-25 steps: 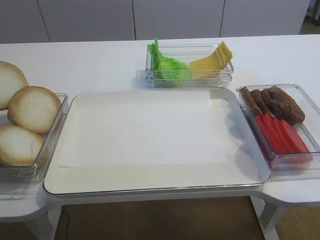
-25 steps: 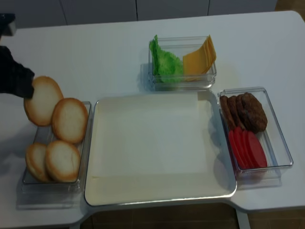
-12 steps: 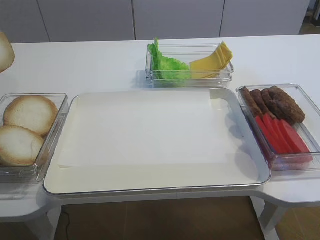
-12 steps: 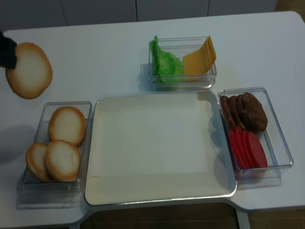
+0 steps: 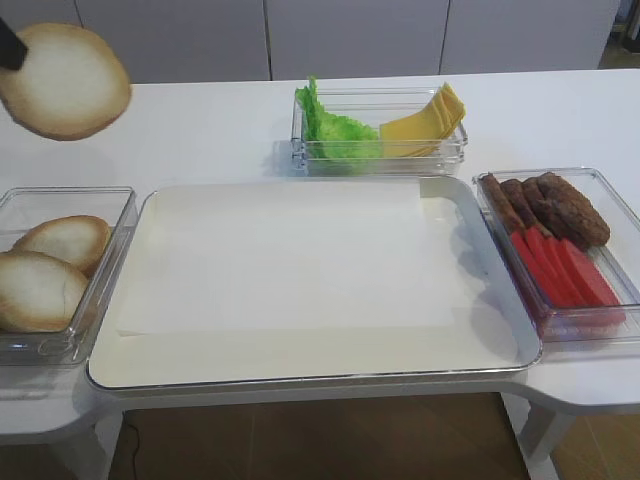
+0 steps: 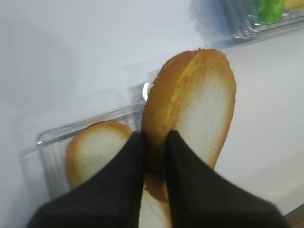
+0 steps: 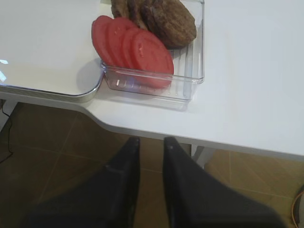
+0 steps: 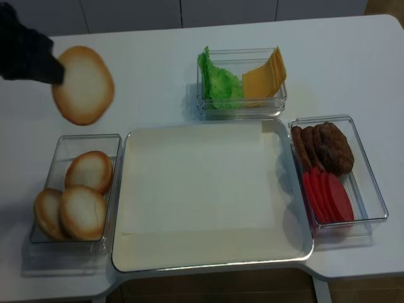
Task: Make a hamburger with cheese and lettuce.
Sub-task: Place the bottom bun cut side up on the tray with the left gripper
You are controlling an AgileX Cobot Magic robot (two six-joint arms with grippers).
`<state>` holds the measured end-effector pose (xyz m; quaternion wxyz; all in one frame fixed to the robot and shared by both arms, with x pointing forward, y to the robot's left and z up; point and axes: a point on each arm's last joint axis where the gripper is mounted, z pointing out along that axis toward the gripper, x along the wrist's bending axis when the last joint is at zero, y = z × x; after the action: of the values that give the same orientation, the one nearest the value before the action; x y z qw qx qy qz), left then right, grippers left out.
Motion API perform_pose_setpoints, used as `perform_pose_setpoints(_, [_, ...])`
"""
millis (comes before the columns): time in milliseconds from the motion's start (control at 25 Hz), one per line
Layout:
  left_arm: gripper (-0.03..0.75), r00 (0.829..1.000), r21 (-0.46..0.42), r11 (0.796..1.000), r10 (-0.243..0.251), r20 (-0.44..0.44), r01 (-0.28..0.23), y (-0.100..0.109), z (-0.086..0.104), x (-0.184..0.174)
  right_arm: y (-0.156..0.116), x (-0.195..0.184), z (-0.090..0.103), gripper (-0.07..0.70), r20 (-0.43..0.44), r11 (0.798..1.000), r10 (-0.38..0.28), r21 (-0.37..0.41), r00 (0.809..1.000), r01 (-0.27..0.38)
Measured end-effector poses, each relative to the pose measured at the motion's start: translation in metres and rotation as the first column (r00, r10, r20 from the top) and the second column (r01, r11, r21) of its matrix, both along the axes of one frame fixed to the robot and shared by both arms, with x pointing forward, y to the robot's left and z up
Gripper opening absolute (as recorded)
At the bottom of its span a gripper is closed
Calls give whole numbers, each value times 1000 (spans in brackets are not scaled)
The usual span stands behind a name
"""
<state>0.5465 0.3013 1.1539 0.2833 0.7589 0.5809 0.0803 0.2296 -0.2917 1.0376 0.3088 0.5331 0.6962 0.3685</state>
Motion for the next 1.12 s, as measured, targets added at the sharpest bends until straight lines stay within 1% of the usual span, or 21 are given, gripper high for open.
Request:
perform_pose_setpoints(120, [82,994,-16,994,-107,-7,106,-33,-2,1,0,0,0,135,0,1000,0,0,1000,0])
perform_pose_setpoints(240, [82,979,-51,979,-199,-34,197,-64,-10,4,0,0,0,135,0,1000,0,0,1000,0])
perform_pose_setpoints(360, [82,961,-100,961,-266,-76,258,-91,-23,8,0,0,0,135,0,1000,0,0,1000,0])
perform_pose_setpoints(480, [82,940,-155,942,-317,-127,296,-114,-39,14,0,0,0,135,0,1000,0,0,1000,0])
perform_pose_setpoints(520, [82,931,-173,935,-334,-149,308,-122,-47,17,0,0,0,135,0,1000,0,0,1000,0])
perform_pose_setpoints(600, [82,920,-208,927,-350,-175,313,-133,-57,22,0,0,0,135,0,1000,0,0,1000,0])
perform_pose_setpoints(680, [81,916,-236,924,-349,-198,301,-141,-69,28,0,0,0,135,0,1000,0,0,1000,0])
perform_pose_setpoints(840, [81,920,-269,930,-317,-232,252,-149,-90,41,0,0,0,135,0,1000,0,0,1000,0])
perform_pose_setpoints(960, [81,914,-271,935,-304,-269,231,-151,-106,49,0,0,0,135,0,1000,0,0,1000,0])
perform_pose_setpoints(1120, [81,907,-283,936,-293,-303,208,-153,-120,55,0,0,0,135,0,1000,0,0,1000,0])
